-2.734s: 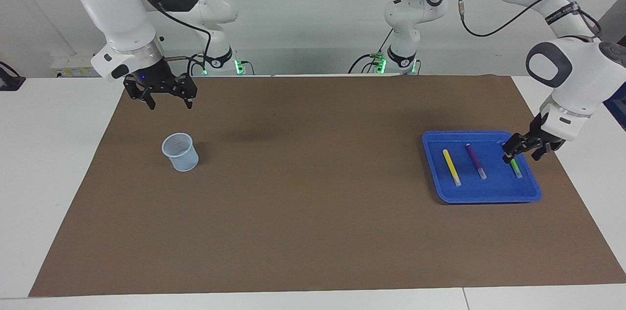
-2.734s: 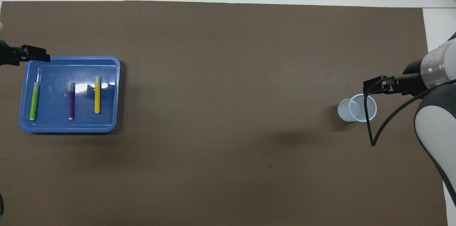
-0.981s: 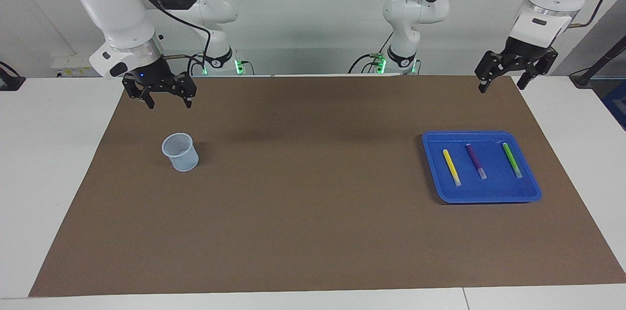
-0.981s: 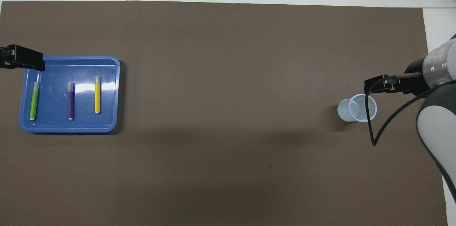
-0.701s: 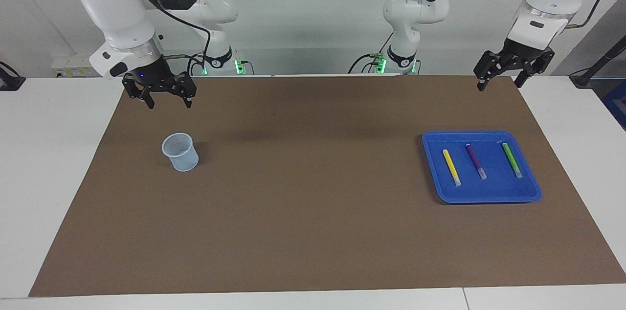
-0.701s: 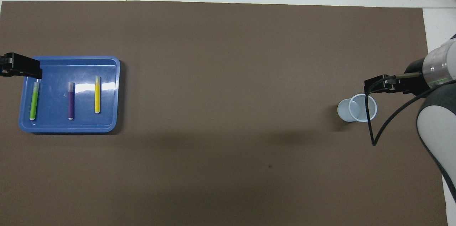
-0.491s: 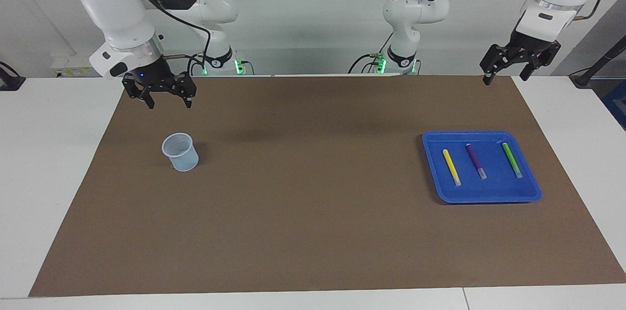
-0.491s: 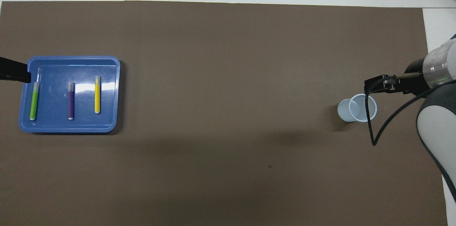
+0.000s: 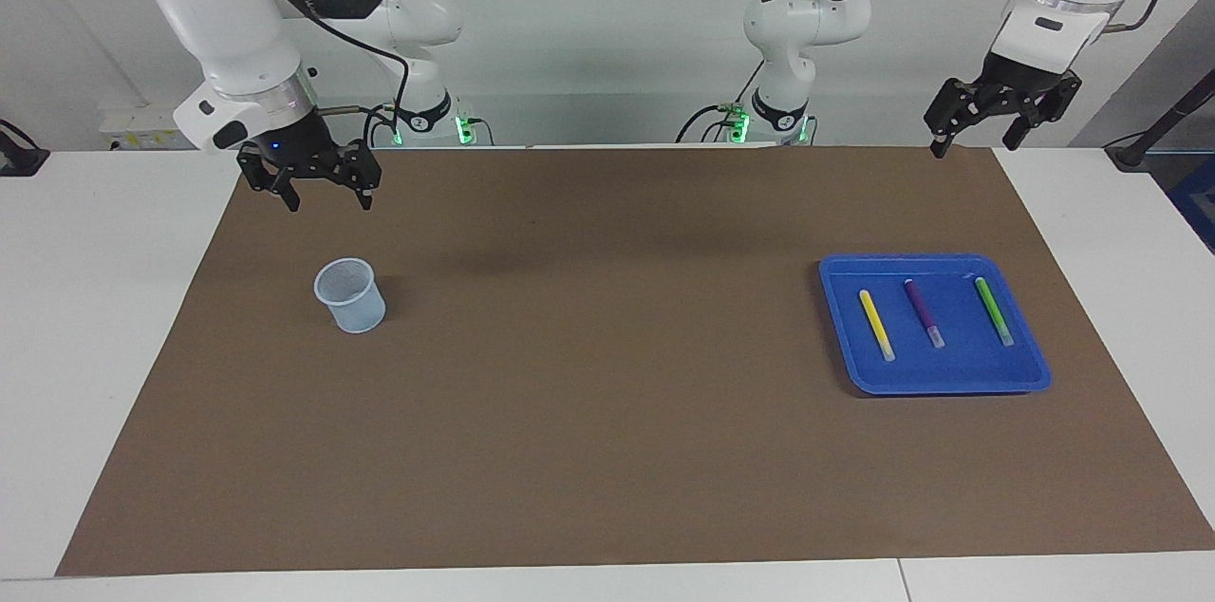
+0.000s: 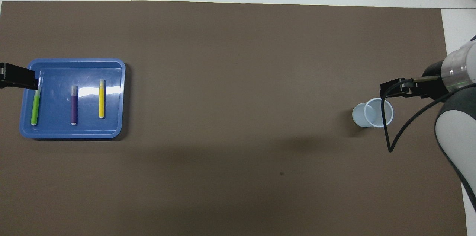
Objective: Right arm passes pens to left for tray arrangement
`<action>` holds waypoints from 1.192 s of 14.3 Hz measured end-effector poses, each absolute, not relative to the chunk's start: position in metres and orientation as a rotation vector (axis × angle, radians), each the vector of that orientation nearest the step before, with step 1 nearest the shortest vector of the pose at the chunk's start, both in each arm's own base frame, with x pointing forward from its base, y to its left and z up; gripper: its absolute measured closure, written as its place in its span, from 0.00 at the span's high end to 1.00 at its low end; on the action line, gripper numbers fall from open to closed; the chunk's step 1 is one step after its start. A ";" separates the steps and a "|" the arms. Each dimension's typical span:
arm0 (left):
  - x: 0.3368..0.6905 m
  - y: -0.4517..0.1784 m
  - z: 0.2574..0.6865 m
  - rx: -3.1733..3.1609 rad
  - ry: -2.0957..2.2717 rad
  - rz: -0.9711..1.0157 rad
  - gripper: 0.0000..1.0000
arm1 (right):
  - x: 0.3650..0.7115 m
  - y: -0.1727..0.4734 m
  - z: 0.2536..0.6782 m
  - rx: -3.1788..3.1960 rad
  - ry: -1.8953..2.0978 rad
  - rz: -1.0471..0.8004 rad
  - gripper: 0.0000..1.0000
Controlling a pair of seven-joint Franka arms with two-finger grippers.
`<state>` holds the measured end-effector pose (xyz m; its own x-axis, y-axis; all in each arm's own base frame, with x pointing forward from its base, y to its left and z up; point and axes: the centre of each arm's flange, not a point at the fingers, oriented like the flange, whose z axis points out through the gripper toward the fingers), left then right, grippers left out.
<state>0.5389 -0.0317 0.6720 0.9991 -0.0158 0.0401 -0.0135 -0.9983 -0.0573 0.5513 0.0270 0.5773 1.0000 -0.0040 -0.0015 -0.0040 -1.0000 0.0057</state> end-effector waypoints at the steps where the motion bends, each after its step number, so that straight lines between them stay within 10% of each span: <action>1: 0.539 -0.033 0.672 -3.084 0.027 -0.062 1.00 | 0.551 0.027 0.577 3.136 -0.006 -0.002 1.00; 17: 0.532 -0.024 0.670 -3.205 -0.023 -0.019 1.00 | 0.551 0.027 0.577 3.136 -0.006 -0.011 1.00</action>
